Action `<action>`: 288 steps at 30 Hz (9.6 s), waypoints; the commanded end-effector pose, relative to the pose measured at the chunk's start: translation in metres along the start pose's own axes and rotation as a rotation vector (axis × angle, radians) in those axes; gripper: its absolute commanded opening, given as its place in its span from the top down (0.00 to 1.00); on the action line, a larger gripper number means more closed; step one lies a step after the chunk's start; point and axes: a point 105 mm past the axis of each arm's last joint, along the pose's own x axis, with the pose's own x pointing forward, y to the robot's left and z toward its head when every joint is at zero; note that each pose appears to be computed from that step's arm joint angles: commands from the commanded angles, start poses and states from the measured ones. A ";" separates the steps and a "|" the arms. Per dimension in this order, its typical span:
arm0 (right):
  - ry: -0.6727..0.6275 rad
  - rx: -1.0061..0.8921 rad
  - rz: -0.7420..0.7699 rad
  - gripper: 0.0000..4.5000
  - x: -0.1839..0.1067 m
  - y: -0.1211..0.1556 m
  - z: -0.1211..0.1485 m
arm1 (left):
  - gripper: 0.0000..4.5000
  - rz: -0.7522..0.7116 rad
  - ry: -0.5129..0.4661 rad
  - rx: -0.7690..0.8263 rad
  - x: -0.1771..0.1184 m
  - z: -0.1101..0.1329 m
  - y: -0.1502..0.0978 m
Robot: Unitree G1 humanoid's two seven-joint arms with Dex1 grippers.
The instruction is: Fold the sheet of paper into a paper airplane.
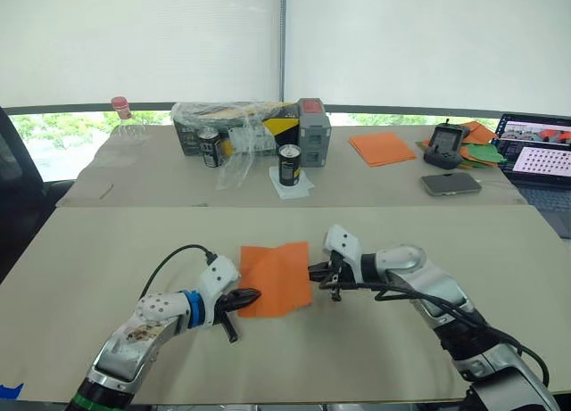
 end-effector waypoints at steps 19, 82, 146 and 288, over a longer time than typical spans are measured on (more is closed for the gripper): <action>-0.067 0.137 0.090 0.99 0.066 0.029 0.006 | 1.00 0.119 0.104 0.004 -0.035 -0.024 0.021; 0.007 0.060 -0.047 0.99 0.091 -0.006 -0.028 | 1.00 0.058 0.051 0.027 0.011 -0.013 0.013; 0.069 -0.103 0.064 0.99 0.048 0.027 -0.026 | 1.00 0.030 0.054 0.033 0.019 -0.009 0.020; 0.062 -0.057 -0.350 0.99 -0.043 -0.006 0.024 | 1.00 -0.263 0.046 -0.088 0.072 0.016 -0.010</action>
